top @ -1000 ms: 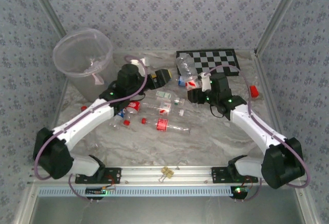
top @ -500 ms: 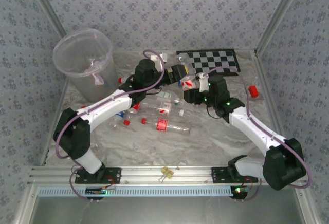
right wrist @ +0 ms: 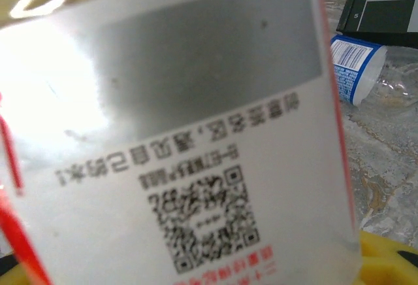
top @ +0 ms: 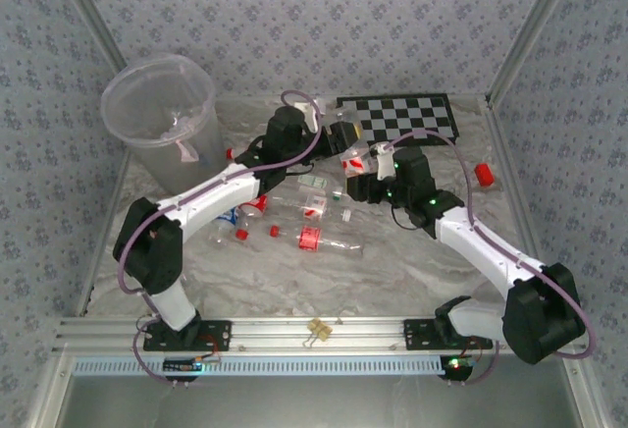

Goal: Put the plastic bottles in the bin

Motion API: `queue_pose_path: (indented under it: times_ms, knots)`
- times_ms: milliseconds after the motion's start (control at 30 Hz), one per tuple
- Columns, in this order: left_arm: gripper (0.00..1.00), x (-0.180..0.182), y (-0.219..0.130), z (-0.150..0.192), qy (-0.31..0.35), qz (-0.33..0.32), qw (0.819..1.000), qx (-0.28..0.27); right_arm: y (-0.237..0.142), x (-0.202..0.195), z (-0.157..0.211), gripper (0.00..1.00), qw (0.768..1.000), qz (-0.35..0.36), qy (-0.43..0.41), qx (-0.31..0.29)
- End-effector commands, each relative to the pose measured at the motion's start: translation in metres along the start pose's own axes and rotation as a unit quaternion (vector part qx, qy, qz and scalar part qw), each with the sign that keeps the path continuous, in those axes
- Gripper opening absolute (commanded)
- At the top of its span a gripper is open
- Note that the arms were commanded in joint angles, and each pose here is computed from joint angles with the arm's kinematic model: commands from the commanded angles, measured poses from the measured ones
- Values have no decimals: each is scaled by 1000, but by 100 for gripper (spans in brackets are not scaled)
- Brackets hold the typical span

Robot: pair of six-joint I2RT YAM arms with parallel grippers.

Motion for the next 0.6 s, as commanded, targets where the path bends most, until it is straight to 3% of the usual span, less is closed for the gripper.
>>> queue_pose_path:
  times_ms: [0, 100, 167, 200, 367, 567]
  knots:
    - [51, -15, 1, -3, 13, 14, 1000, 0, -3, 10, -7, 62, 1000, -22, -16, -16]
    - [49, -15, 1, -4, 17, 8, 1000, 1, -3, 10, -8, 76, 999, -20, -26, -12]
    - [49, -15, 1, -5, 22, 3, 1000, 1, -5, 10, -8, 95, 999, -18, -38, -7]
    - [49, -15, 0, -7, 28, -1, 1000, 1, -7, 10, -8, 100, 999, -18, -49, -5]
    - [49, -32, -12, -31, 86, -27, 996, 2, -32, 7, -16, 100, 996, 10, -93, -13]
    - [47, -58, -54, -87, 149, -59, 987, -32, -72, -26, -21, 100, 991, 107, -71, -42]
Point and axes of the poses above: each hand's point on the last joint's axis, 136 mm out from that joint toward the fingers, its own y axis out along the fingers, its own x axis along the line the jaws close on, z = x × y, the point moved 4 cm from there along -y, back along the fingers, and after that the axes turned 12 degrees about -y, right-handed, at the moved point
